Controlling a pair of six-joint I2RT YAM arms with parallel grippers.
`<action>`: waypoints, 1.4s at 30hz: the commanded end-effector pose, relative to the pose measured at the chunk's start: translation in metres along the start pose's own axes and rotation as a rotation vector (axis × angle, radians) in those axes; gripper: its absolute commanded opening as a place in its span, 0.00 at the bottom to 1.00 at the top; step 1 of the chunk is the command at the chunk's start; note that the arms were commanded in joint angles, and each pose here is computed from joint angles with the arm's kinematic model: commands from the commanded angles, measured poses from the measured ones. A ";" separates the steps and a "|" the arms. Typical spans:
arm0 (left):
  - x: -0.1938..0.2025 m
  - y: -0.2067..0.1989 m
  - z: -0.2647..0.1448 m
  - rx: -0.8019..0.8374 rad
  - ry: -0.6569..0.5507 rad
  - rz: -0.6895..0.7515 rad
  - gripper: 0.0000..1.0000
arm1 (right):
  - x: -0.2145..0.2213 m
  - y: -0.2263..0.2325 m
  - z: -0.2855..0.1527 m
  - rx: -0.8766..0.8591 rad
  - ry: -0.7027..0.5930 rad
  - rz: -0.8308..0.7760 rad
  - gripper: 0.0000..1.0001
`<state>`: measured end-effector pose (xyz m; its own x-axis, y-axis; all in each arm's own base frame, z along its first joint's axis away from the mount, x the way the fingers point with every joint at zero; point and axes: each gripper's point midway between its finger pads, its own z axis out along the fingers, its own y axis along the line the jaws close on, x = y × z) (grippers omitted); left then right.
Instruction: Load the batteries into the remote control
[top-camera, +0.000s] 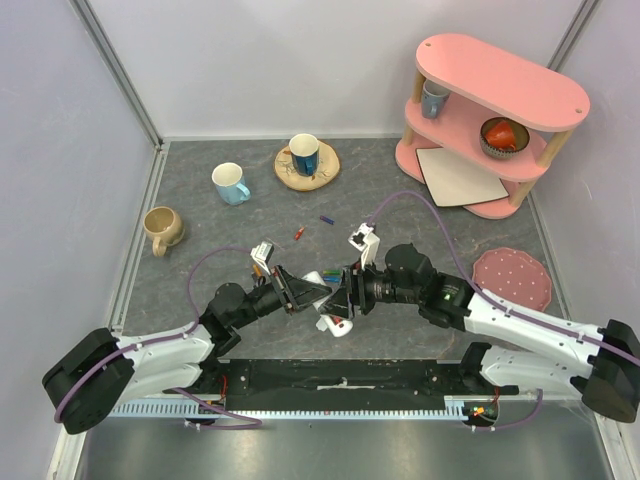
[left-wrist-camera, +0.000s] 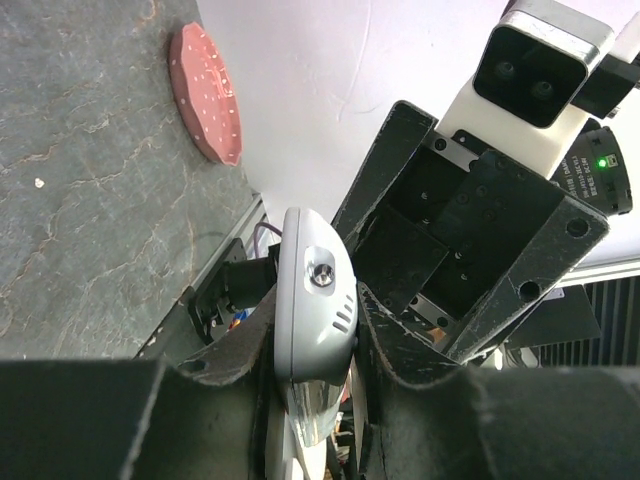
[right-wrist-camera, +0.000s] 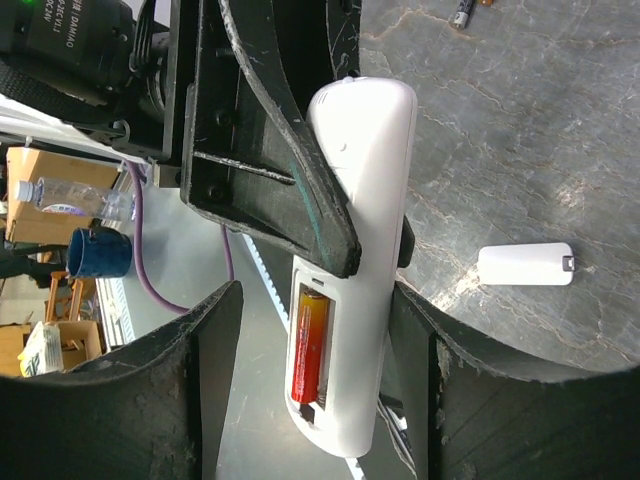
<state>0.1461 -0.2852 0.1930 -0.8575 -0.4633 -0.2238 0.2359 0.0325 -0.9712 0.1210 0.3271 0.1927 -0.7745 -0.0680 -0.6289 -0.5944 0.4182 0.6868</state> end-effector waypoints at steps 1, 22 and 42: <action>-0.005 -0.016 0.003 0.055 -0.020 0.047 0.02 | -0.026 0.017 -0.012 -0.025 -0.084 -0.045 0.67; -0.001 -0.046 -0.003 0.203 0.000 0.079 0.02 | -0.016 0.010 -0.022 -0.116 -0.102 0.039 0.62; -0.006 -0.052 -0.007 0.234 -0.038 0.086 0.02 | -0.004 0.011 -0.022 -0.194 -0.077 0.099 0.60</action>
<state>0.1394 -0.2833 0.2229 -0.8427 -0.4697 -0.2631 0.3352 -0.0753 -0.9392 0.1177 0.3121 0.2043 -0.8182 0.0384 -0.5737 -0.5416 0.2835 0.7914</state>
